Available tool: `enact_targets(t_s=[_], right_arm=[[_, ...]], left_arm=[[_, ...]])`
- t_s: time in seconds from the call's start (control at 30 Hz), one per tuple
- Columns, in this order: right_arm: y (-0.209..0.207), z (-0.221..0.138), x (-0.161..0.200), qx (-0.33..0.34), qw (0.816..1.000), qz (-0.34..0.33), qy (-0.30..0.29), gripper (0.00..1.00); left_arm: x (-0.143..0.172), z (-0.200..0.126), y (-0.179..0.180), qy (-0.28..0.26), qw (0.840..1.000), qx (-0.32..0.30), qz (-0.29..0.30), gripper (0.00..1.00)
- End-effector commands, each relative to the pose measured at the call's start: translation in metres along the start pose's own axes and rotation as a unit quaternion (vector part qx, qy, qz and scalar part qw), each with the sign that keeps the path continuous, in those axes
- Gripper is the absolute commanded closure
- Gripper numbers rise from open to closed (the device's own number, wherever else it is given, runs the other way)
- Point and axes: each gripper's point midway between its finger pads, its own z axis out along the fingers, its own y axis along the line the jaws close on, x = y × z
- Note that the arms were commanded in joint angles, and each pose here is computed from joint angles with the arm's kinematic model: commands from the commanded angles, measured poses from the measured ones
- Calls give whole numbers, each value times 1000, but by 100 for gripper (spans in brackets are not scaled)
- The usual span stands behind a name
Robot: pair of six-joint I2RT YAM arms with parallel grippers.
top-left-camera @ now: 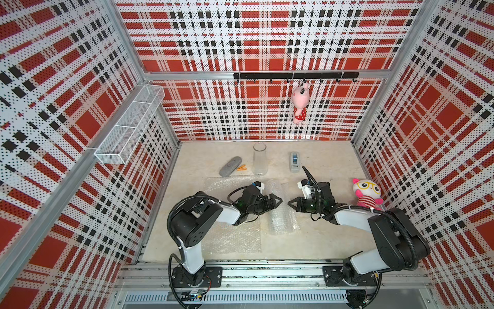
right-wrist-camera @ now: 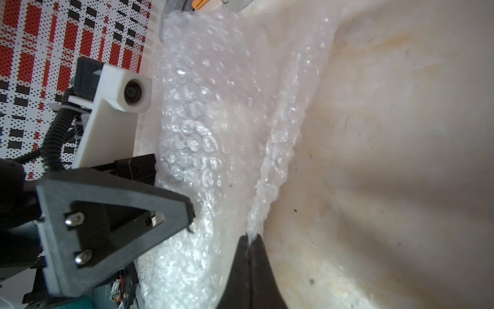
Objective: Wrap vases in bubble wrap
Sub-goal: Wrap the vase in bubble wrap.
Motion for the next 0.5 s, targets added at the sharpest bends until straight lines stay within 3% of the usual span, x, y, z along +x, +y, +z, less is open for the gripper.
enact_targets(t_s=[0.0, 0.33, 0.47], right_arm=[[7, -7, -11, 0, 1000, -13, -11, 100], [15, -11, -16, -9, 1000, -25, -17, 100], [23, -14, -21, -17, 999, -28, -19, 100]], left_arm=[[4, -3, 22, 18, 998, -63, 24, 1], [4, -11, 43, 37, 988, -143, 53, 1], [1, -14, 43, 35, 987, -144, 56, 2]])
